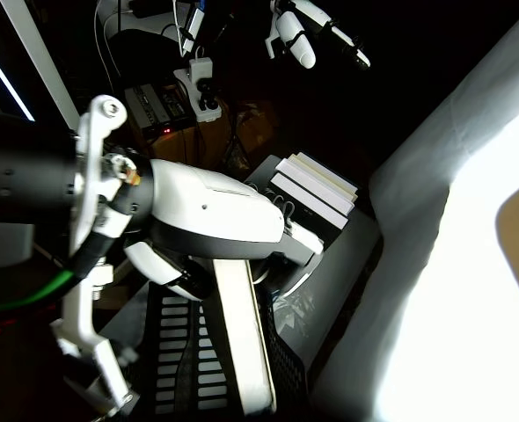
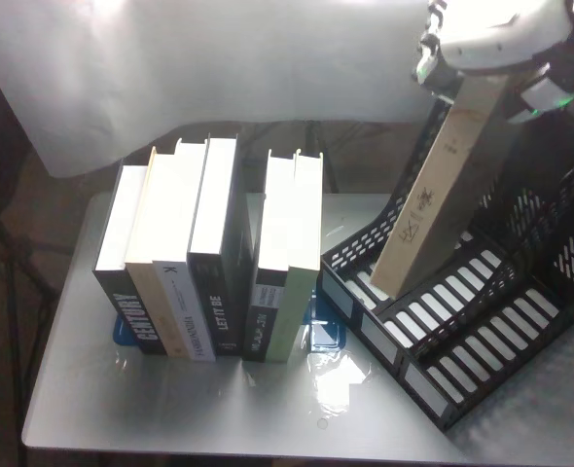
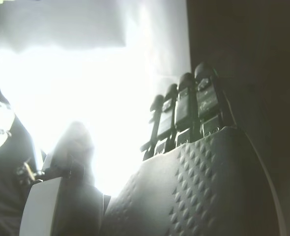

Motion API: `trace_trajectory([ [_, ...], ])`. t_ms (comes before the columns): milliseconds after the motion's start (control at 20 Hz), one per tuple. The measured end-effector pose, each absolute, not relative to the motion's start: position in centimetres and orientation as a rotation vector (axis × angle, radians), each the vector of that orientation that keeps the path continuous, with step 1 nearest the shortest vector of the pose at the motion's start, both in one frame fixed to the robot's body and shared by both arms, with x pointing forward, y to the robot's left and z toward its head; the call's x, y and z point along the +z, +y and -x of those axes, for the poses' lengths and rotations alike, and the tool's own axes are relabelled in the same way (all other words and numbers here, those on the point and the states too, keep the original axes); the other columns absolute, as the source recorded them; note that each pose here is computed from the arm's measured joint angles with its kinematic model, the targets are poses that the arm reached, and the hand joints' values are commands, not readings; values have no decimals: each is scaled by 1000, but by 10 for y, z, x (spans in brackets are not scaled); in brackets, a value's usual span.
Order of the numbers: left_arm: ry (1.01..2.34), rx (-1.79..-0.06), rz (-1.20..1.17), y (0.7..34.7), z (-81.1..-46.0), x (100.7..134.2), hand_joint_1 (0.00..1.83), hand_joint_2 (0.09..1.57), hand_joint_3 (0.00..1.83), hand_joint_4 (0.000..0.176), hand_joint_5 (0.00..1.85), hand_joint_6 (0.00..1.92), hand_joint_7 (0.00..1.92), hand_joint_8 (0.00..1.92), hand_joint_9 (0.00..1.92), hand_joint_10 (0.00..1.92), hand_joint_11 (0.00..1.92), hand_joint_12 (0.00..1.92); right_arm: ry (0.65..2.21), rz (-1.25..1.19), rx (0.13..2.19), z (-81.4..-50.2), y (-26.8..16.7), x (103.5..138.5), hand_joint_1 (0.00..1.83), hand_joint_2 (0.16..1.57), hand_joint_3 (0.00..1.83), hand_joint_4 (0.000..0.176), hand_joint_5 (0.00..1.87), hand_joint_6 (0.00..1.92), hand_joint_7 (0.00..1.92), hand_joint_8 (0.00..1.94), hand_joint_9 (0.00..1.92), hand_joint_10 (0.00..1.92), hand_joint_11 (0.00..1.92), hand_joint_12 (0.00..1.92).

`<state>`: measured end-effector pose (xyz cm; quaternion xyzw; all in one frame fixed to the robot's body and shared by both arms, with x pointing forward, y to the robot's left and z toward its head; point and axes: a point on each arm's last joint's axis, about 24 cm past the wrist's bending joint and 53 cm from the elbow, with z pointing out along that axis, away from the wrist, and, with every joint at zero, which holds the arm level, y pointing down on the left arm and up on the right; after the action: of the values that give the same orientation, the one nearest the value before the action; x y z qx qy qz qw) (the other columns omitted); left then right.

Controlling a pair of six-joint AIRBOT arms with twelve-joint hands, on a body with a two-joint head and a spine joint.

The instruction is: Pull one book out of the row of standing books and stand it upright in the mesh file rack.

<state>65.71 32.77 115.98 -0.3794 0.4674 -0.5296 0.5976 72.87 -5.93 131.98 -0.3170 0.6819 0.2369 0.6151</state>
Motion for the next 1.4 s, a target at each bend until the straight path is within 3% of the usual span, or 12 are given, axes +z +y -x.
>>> trace_trajectory([
  [200,1093,-1235,881,325,-657,1157,283,1430,0,34,0,0,0,0,0,0,0,0,1575,722,537,-735,-57,1316,1188,1253,6,0,634,1388,838,1443,870,1620,870,1915],
  [650,1090,-1232,886,326,-657,1157,261,1432,0,34,0,0,0,0,0,0,0,0,1614,703,530,-750,-50,1296,1325,1249,7,0,673,1334,743,1390,670,1645,513,1921],
  [700,1089,-1231,884,326,-658,1157,258,1430,0,43,0,0,0,0,0,0,0,0,1615,697,525,-753,-50,1295,1380,1129,0,0,963,849,1045,938,930,1334,779,1819],
  [750,1088,-1229,886,327,-658,1156,258,1430,0,43,0,0,0,0,0,0,0,0,1615,697,522,-755,-49,1294,1380,1129,0,0,963,849,1045,938,930,1334,779,1819],
  [800,1089,-1230,885,327,-658,1156,274,1430,0,42,0,0,0,0,0,0,0,0,1620,697,519,-756,-49,1292,1378,1132,0,0,935,835,1010,1020,901,1409,729,1899],
  [850,1089,-1231,885,326,-658,1156,277,1430,0,42,0,0,0,0,0,0,0,0,1622,697,517,-757,-48,1290,1275,1143,0,0,921,1030,948,1156,1071,1763,1032,1917],
  [900,1088,-1230,885,327,-658,1156,274,1424,0,52,0,0,0,0,0,0,0,0,1625,714,507,-756,-48,1287,1117,1210,0,0,799,1266,1121,1892,1405,1915,1529,1921],
  [950,1088,-1230,886,327,-658,1156,269,1424,0,52,0,0,0,0,0,0,0,0,1625,721,500,-756,-48,1286,1139,1172,0,0,870,1156,1144,1931,1430,1920,1571,1921],
  [1000,1088,-1231,885,326,-658,1156,254,1426,0,52,0,0,0,0,0,0,0,0,1616,723,486,-758,-48,1288,1395,1232,74,0,304,914,730,1507,741,1921,1002,1921],
  [1050,1089,-1231,884,326,-658,1157,254,1426,0,52,0,0,0,0,0,0,0,0,1606,730,467,-759,-48,1289,1395,1232,74,0,304,914,730,1507,741,1921,1002,1921],
  [1100,1087,-1231,885,326,-658,1156,238,1427,0,61,0,0,0,0,0,0,0,0,1600,736,454,-760,-48,1289,1009,1475,24,0,230,1881,541,1815,521,1921,835,1921],
  [1400,1087,-1231,888,326,-658,1156,257,1429,1,42,0,0,0,0,0,0,0,0,1561,805,400,-756,-36,1289,992,1491,11,0,227,1921,533,1829,511,1921,828,1921],
])
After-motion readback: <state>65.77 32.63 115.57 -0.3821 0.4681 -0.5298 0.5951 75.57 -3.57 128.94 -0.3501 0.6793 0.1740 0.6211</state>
